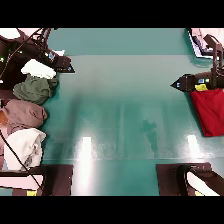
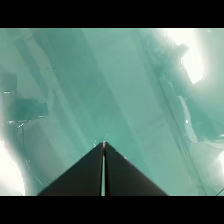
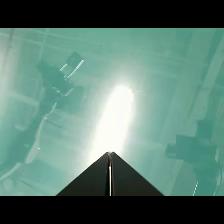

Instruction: Fold the shirts.

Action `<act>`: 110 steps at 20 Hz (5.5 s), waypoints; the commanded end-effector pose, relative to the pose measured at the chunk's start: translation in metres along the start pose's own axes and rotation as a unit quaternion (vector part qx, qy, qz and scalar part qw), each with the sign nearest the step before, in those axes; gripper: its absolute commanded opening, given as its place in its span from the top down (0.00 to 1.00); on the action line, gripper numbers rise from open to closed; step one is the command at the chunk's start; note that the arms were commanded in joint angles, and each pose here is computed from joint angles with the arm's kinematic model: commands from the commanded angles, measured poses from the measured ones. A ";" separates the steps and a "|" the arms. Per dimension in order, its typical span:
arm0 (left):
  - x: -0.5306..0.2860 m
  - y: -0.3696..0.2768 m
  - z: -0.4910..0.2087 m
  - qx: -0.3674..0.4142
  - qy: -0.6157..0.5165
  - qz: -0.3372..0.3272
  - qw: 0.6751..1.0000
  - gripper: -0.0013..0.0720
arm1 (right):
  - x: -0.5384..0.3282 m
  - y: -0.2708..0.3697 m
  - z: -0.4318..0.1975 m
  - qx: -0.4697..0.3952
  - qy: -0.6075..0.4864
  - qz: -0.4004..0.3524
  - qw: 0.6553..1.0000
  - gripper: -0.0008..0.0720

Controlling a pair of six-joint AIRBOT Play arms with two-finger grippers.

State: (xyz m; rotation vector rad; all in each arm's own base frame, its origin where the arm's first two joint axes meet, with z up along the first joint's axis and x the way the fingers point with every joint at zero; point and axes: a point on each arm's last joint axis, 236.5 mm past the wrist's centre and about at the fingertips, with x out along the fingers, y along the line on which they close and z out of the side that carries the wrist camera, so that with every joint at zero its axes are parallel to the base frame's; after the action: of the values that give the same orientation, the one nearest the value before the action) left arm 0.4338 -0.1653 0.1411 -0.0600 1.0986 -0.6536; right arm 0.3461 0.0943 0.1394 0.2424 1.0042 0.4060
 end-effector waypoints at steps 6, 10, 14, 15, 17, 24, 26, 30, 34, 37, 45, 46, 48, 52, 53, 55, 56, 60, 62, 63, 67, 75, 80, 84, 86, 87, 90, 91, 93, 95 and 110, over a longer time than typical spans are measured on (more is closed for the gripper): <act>0.000 0.000 0.000 0.000 0.000 0.000 1.000 0.95 | 0.000 0.001 0.000 0.001 0.001 0.001 1.000 0.96; 0.000 0.000 0.000 0.000 0.000 0.000 1.000 0.95 | 0.000 0.001 0.000 0.002 0.001 0.001 1.000 0.96; 0.000 -0.001 0.017 -0.002 -0.037 -0.001 0.999 0.95 | 0.000 0.001 0.000 0.002 0.001 0.001 1.000 0.96; -0.001 0.000 0.022 -0.002 -0.047 -0.001 0.999 0.95 | 0.000 0.001 0.000 0.002 0.001 0.001 1.000 0.96; -0.003 0.021 0.031 0.012 -0.066 0.046 0.997 0.26 | 0.000 0.001 0.000 0.002 0.001 0.001 1.000 0.96; -0.017 0.206 0.043 -0.046 -0.104 0.321 0.940 0.13 | 0.000 0.004 -0.011 0.001 0.023 0.006 1.000 0.96; -0.001 0.249 0.025 -0.074 -0.084 0.330 0.937 0.13 | 0.000 0.004 -0.016 0.001 0.033 0.007 0.999 0.96; 0.021 0.308 0.000 -0.109 -0.070 0.342 0.931 0.13 | 0.000 0.005 -0.017 0.002 0.036 0.008 0.999 0.96; 0.044 0.326 -0.008 -0.124 -0.070 0.332 0.932 0.13 | 0.000 0.004 -0.017 0.014 0.035 0.007 0.999 0.96; 0.046 0.328 -0.004 -0.122 -0.081 0.332 0.932 0.43 | 0.000 0.004 -0.017 0.018 0.036 0.007 0.999 0.96; -0.060 0.202 0.117 -0.063 -0.224 0.231 0.945 0.95 | -0.024 0.016 0.013 -0.005 -0.010 0.006 1.000 0.96; -0.094 0.154 0.140 -0.017 -0.272 0.204 0.940 0.95 | -0.035 0.021 0.026 -0.015 -0.031 0.005 0.999 0.96; -0.151 0.059 0.160 0.063 -0.340 0.144 0.927 0.95 | -0.061 0.032 0.057 -0.035 -0.088 0.001 0.995 0.96; -0.235 -0.133 0.127 0.189 -0.401 -0.028 0.896 0.95 | -0.112 0.055 0.103 -0.068 -0.184 -0.002 0.981 0.96; -0.242 -0.165 0.114 0.215 -0.398 -0.058 0.890 0.95 | -0.123 0.060 0.111 -0.075 -0.202 -0.002 0.977 0.96; -0.235 -0.204 0.087 0.250 -0.362 -0.095 0.893 0.95 | -0.140 0.068 0.119 -0.086 -0.222 -0.002 0.971 0.96; -0.218 -0.215 0.073 0.260 -0.328 -0.115 0.901 0.95 | -0.147 0.072 0.120 -0.091 -0.228 -0.002 0.969 0.96; -0.103 -0.224 0.027 0.229 -0.182 -0.185 0.938 0.95 | -0.158 0.079 0.119 -0.103 -0.229 -0.001 0.968 0.96; -0.040 -0.202 0.003 0.204 -0.108 -0.182 0.956 0.95 | -0.157 0.079 0.116 -0.103 -0.223 -0.001 0.969 0.96; -0.010 -0.180 -0.006 0.188 -0.078 -0.162 0.966 0.95 | -0.155 0.079 0.113 -0.103 -0.216 -0.001 0.971 0.96; 0.022 -0.064 -0.010 0.044 -0.025 -0.048 0.998 0.05 | -0.151 0.078 0.104 -0.103 -0.196 0.000 0.975 0.96; 0.057 -0.068 -0.132 -0.081 0.091 -0.137 0.983 0.15 | -0.149 0.077 0.104 -0.103 -0.193 0.000 0.976 0.96; 0.129 -0.127 -0.205 -0.108 0.108 -0.185 0.971 0.15 | -0.147 0.076 0.103 -0.101 -0.188 0.000 0.977 0.96; 0.163 -0.149 -0.217 -0.076 0.079 -0.155 0.982 0.15 | -0.146 0.076 0.102 -0.101 -0.186 0.000 0.977 0.96; 0.177 -0.155 -0.216 -0.087 0.071 -0.149 0.982 0.15 | -0.146 0.076 0.102 -0.101 -0.185 0.001 0.978 0.96; 0.183 -0.159 -0.215 -0.102 0.069 -0.153 0.980 0.15 | -0.146 0.076 0.100 -0.101 -0.182 0.001 0.978 0.96; 0.192 -0.166 -0.209 -0.131 0.057 -0.164 0.976 0.16 | -0.144 0.075 0.096 -0.101 -0.173 0.001 0.980 0.96; 0.194 -0.165 -0.206 -0.131 0.049 -0.162 0.977 0.16 | -0.144 0.076 0.096 -0.101 -0.173 0.002 0.980 0.96; 0.197 -0.163 -0.204 -0.142 0.045 -0.161 0.976 0.16 | -0.144 0.076 0.096 -0.101 -0.173 0.002 0.980 0.96; 0.201 -0.163 -0.207 -0.150 0.051 -0.161 0.974 0.16 | -0.144 0.076 0.096 -0.101 -0.173 0.002 0.980 0.96; -0.017 -0.142 -0.093 0.052 -0.080 -0.168 0.981 0.95 | -0.021 0.019 -0.051 0.016 0.063 0.017 0.998 0.67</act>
State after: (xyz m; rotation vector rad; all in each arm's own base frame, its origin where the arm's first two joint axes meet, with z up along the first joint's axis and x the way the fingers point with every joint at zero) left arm 0.2827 -0.2923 0.1111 -0.3736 1.0163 -1.0240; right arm 0.3059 0.1006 0.2006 0.2015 0.9864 0.4544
